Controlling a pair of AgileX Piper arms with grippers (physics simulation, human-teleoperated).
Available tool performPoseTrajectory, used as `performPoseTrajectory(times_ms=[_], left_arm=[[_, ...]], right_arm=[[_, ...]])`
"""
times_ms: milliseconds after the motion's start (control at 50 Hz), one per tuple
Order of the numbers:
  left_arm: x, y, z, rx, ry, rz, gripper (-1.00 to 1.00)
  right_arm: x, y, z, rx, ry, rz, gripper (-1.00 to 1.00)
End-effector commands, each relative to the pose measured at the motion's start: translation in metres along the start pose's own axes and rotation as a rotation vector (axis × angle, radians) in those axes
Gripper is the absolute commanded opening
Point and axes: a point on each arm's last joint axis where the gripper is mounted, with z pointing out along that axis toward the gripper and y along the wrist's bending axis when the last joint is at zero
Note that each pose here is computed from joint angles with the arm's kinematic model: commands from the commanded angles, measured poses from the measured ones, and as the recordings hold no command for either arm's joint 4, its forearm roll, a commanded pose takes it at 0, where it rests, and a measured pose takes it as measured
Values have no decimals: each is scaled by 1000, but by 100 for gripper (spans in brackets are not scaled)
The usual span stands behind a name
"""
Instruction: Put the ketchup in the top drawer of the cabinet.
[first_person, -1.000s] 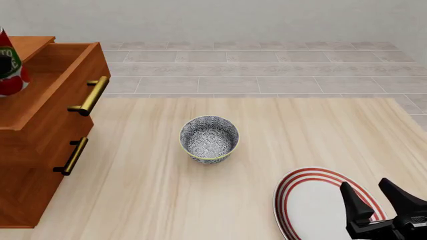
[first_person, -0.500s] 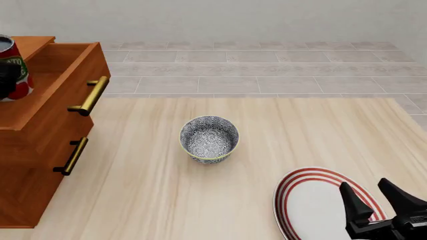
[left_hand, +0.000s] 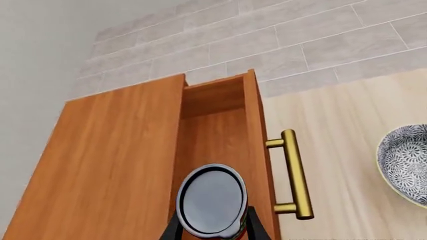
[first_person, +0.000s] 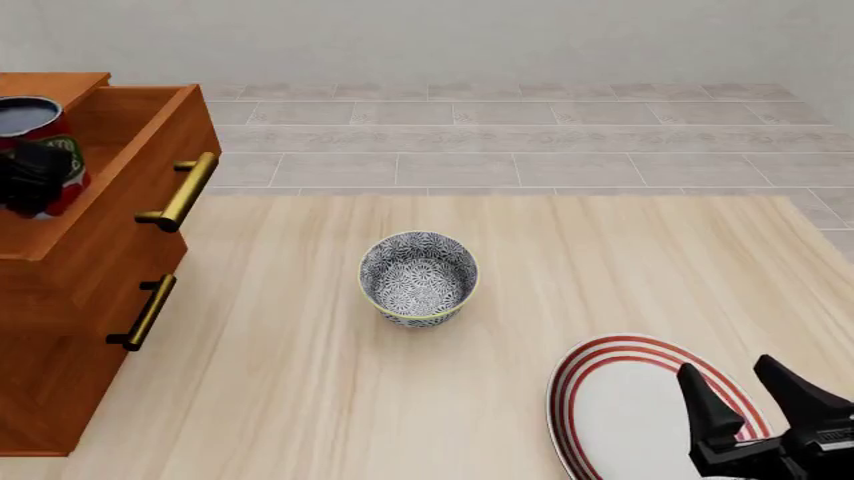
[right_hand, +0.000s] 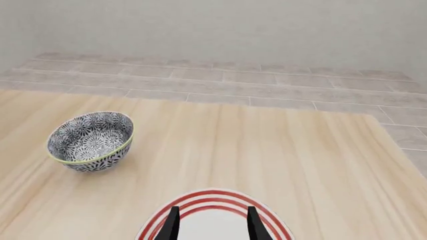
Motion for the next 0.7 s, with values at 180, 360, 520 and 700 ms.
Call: performPoseTrajectory(times_ms=[180, 360, 520, 700], left_arm=[[7, -3, 12, 8, 25, 9, -100], [9, -2, 14, 5, 32, 0, -100], [9, -3, 15, 10, 36, -5, -100], [9, -2, 15, 8, 36, -13, -100]], right_arm=[[0, 0, 1, -4, 6, -2, 100], [0, 0, 2, -6, 7, -4, 100], [1, 0, 1, -6, 8, -7, 100], [1, 1, 2, -10, 10, -8, 100]])
